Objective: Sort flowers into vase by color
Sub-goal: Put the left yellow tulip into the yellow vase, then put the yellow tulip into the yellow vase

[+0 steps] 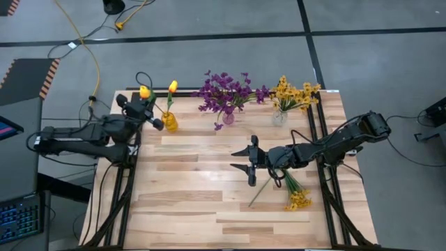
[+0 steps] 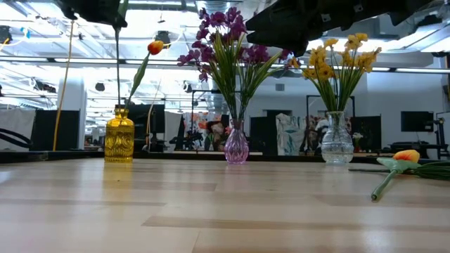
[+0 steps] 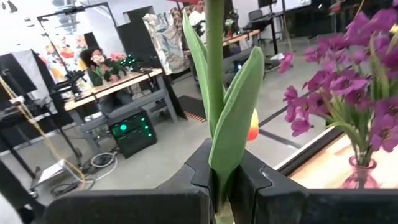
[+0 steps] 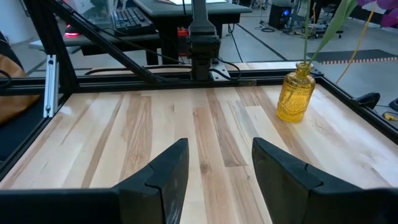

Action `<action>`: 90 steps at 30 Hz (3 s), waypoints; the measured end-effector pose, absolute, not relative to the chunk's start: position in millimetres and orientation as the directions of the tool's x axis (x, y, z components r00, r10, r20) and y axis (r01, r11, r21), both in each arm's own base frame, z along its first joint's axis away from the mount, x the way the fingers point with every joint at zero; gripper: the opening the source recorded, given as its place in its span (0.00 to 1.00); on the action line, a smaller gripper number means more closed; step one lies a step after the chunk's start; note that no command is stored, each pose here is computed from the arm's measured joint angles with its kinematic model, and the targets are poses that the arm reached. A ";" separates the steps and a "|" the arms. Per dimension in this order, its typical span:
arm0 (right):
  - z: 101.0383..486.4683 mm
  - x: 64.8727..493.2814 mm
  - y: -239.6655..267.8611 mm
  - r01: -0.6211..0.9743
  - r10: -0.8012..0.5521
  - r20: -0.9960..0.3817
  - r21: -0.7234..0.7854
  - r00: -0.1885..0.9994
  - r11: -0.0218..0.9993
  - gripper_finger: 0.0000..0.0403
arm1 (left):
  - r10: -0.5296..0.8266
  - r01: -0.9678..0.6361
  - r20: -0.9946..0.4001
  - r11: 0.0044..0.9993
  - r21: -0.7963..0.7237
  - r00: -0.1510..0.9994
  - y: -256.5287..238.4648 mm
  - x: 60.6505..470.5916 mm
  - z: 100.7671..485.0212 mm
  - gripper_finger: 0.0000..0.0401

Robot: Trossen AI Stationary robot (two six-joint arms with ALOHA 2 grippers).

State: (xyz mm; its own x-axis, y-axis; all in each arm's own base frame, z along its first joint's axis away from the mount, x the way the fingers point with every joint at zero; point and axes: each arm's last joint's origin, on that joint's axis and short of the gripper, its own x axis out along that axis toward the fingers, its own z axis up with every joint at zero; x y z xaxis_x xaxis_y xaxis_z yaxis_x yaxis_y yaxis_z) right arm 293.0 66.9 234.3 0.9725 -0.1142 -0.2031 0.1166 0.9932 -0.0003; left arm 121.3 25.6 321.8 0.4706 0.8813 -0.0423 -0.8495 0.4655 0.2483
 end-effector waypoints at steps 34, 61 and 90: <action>234.2 292.9 66.9 0.117 -0.114 -0.204 0.000 0.972 0.993 0.50 | 0.892 -0.879 -0.093 0.452 0.152 0.442 27.8 140.4 309.9 0.16; 234.3 292.8 67.7 0.114 -0.111 -0.204 0.000 0.973 0.994 0.50 | 0.874 -0.874 -0.045 0.486 0.031 0.484 27.1 125.6 336.5 0.41; 234.3 291.8 71.9 0.099 -0.097 -0.203 0.000 0.974 0.995 0.50 | 0.567 -0.567 0.009 0.824 0.012 0.824 14.6 113.6 350.7 0.41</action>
State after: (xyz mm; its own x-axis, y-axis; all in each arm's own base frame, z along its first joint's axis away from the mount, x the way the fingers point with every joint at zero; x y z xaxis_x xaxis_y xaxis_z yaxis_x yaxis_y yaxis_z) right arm 291.8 71.9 234.3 0.9743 -0.0968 -0.2033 0.0989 0.9951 0.0004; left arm 113.6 14.6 350.7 0.8239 0.5667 0.0085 -0.5668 0.8238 0.0120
